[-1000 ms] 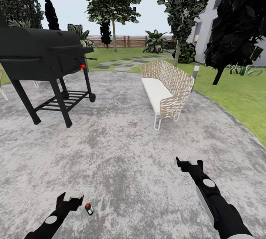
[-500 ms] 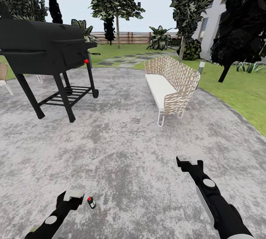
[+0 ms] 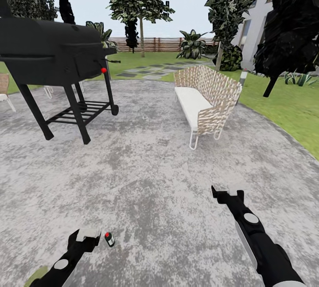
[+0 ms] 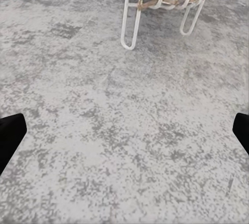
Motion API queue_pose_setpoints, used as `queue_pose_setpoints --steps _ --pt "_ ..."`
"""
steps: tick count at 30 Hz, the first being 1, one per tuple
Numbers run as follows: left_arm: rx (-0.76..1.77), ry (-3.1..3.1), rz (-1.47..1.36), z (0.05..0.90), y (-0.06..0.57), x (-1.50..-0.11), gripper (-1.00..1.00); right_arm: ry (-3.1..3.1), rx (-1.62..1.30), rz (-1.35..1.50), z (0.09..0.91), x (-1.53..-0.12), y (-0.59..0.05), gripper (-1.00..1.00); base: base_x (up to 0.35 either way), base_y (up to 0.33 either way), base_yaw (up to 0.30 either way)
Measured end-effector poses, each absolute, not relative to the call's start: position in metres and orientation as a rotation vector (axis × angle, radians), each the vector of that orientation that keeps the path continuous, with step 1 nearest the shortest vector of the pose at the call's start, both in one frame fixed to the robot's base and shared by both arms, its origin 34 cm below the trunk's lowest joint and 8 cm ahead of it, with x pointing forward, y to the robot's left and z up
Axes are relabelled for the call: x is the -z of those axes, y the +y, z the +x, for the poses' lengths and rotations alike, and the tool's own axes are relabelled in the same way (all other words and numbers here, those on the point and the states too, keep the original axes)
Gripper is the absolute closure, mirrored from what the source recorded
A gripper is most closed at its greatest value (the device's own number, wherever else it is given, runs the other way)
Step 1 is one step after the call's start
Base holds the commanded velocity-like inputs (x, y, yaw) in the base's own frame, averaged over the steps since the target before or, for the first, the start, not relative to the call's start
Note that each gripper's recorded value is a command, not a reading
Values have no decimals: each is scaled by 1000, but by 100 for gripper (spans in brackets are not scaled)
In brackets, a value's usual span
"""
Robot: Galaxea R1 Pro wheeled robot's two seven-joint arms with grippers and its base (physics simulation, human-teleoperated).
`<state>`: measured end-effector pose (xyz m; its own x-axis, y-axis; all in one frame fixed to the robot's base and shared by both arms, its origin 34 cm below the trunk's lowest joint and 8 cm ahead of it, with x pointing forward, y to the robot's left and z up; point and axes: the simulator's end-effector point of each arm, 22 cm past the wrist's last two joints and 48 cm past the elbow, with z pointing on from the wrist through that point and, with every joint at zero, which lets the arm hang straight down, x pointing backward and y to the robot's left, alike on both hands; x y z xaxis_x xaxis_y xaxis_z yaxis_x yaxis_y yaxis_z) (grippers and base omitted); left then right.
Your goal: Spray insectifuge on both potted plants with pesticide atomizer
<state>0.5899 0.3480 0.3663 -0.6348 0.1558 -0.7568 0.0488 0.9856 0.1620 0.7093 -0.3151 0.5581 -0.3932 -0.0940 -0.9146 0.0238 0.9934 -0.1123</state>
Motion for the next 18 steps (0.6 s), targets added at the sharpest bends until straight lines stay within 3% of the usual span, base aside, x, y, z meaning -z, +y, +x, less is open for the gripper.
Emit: queue_pose_setpoints --steps 18 --pt "-158 2255 145 581 348 -327 -100 1970 126 -51 700 -519 -315 -100 0 0 0"
